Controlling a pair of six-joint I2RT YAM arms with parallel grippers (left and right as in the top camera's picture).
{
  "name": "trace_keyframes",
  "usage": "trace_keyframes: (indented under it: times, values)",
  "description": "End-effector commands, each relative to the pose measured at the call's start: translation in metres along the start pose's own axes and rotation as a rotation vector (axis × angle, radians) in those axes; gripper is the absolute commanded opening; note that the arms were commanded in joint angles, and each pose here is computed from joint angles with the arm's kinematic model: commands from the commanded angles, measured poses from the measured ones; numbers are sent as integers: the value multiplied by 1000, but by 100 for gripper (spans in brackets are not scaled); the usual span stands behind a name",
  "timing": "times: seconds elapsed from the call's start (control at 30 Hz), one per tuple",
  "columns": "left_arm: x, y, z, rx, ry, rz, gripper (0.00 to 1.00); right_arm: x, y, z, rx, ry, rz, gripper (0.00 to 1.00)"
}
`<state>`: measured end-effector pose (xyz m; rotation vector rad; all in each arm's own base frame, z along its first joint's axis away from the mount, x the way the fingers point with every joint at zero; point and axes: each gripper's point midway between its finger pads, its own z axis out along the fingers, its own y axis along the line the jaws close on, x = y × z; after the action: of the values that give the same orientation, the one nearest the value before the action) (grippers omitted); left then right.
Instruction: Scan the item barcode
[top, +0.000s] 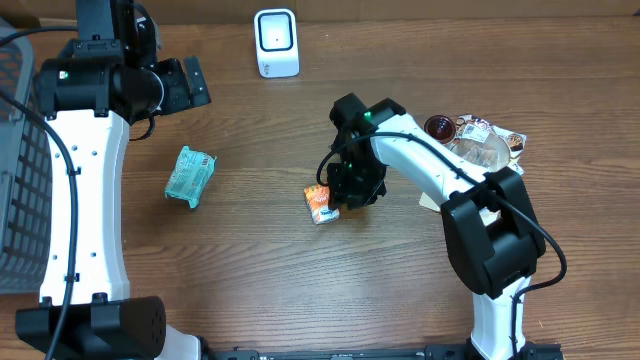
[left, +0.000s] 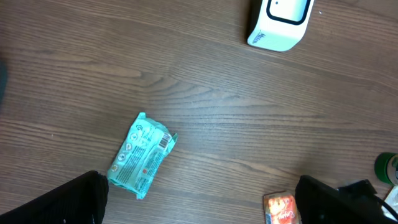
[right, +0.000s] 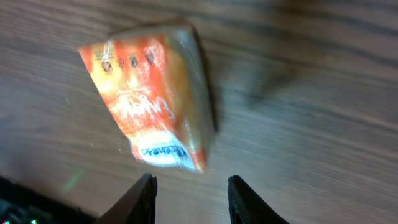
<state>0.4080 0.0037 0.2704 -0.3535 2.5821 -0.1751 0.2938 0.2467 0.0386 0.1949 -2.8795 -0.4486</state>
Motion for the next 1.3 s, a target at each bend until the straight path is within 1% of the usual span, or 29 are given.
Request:
trace_keyframes:
  times: [0.0, 0.2, 0.27, 0.3, 0.37, 0.47, 0.53, 0.57, 0.6, 0.63, 0.67, 0.73, 0.77, 0.87, 0.93, 1.0, 1.1, 1.2, 1.27]
  values:
    - [0, 3, 3, -9, 5, 9, 100, 1, 6, 9, -17, -24, 21, 34]
    - [0, 3, 3, -9, 5, 9, 100, 7, -7, 38, -14, -23, 45, 28]
    - [0, 3, 3, -9, 5, 9, 99, 8, -7, 41, -18, -24, 43, 19]
    - [0, 3, 3, -9, 5, 9, 99, 7, -7, 42, -19, -28, 40, 11]
    - [0, 3, 3, -9, 5, 9, 100, 3, -6, 40, -26, -40, 37, 4]
    - [0, 3, 3, -9, 5, 9, 100, -2, -3, 28, -39, -49, 39, 4]
    - [0, 3, 3, -9, 5, 9, 100, -5, 7, 7, -75, -55, 27, 4]
    - [0, 3, 3, -9, 5, 9, 100, -5, 15, -4, -119, -53, 0, 4]
    - [0, 3, 3, -9, 5, 9, 100, -4, 40, -28, -252, -45, -62, 4]
    - [0, 3, 3, -9, 5, 9, 99, -3, 52, -41, -326, -46, -92, 4]
    - [0, 3, 3, -9, 5, 9, 100, -3, 76, -73, -497, -59, -147, 4]
    - [0, 3, 3, -9, 5, 9, 100, -5, 98, -110, -685, -83, -202, 4]
    - [0, 3, 3, -9, 5, 9, 100, -4, 113, -147, -876, -100, -269, 4]
    - [0, 3, 3, -9, 5, 9, 100, 2, 121, -189, -1103, -80, -345, 4]
    - [0, 3, 3, -9, 5, 9, 99, 3, 116, -210, -1194, -43, -329, 4]
    - [0, 3, 3, -9, 5, 9, 100, 2, 112, -221, -1239, -2, -290, 4]
    - [0, 3, 3, -9, 5, 9, 100, -8, 101, -229, -1239, 56, -148, 4]
    - [0, 3, 3, -9, 5, 9, 100, -16, 90, -236, -1242, 67, -75, 4]
    - [0, 3, 3, -9, 5, 9, 99, -17, 87, -237, -1244, 58, -71, 4]
